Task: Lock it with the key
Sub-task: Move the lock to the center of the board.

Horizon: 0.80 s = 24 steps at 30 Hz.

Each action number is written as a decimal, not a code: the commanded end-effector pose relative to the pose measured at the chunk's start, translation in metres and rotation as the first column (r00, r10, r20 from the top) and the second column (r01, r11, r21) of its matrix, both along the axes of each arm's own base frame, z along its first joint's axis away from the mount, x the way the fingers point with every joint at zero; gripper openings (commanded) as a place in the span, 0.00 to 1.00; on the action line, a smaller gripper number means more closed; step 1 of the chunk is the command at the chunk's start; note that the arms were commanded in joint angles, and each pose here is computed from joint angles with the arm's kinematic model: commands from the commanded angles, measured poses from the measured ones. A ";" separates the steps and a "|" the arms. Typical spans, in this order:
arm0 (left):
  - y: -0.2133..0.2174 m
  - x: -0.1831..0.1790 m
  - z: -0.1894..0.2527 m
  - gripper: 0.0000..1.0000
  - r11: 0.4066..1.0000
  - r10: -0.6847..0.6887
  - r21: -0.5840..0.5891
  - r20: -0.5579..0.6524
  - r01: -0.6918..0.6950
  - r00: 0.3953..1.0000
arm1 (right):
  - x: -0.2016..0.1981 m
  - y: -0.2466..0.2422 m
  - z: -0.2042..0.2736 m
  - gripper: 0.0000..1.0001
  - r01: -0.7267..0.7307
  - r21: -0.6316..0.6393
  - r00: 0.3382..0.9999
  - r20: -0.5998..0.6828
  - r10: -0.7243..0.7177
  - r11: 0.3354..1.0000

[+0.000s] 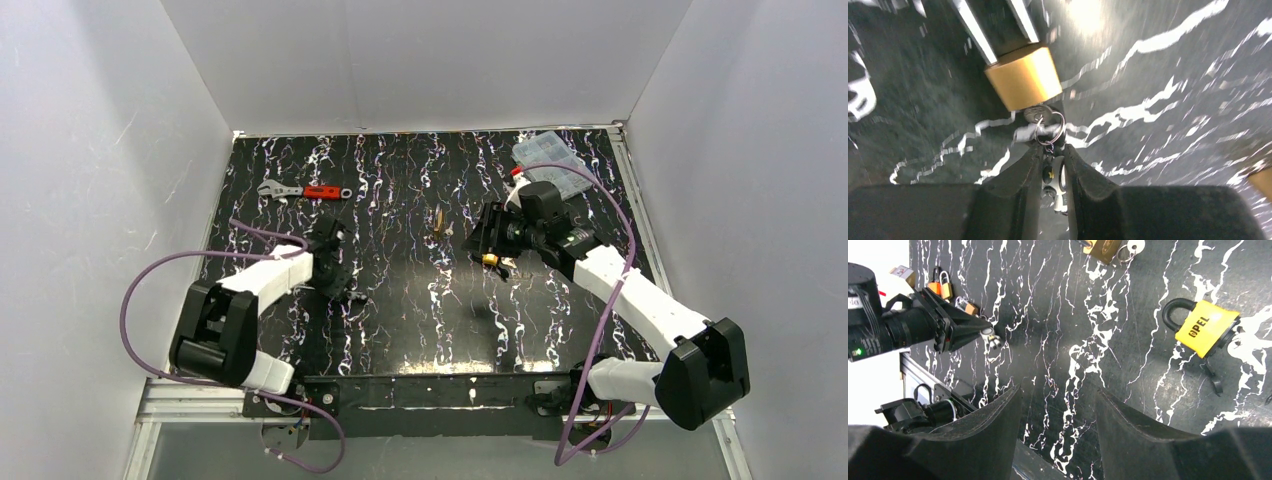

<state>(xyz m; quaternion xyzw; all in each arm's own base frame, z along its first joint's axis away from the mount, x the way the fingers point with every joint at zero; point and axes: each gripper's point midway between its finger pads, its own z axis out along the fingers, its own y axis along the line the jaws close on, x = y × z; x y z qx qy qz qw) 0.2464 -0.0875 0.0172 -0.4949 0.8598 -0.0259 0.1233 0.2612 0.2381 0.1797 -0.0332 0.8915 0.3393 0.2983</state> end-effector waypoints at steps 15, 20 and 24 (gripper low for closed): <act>-0.107 -0.062 0.029 0.62 0.918 -0.385 -0.087 0.033 0.387 0.922 | -0.025 0.021 -0.023 0.63 -0.076 -0.016 0.996 0.040 0.076 0.997; -0.097 -0.058 0.053 0.87 0.863 -0.502 -0.013 0.074 0.504 0.862 | -0.036 0.040 -0.029 0.65 -0.140 -0.051 0.988 0.066 0.143 0.989; -0.071 -0.049 0.081 0.96 0.825 -0.565 0.073 0.105 0.560 0.819 | -0.040 0.058 -0.035 0.65 -0.181 -0.103 0.979 0.077 0.189 0.978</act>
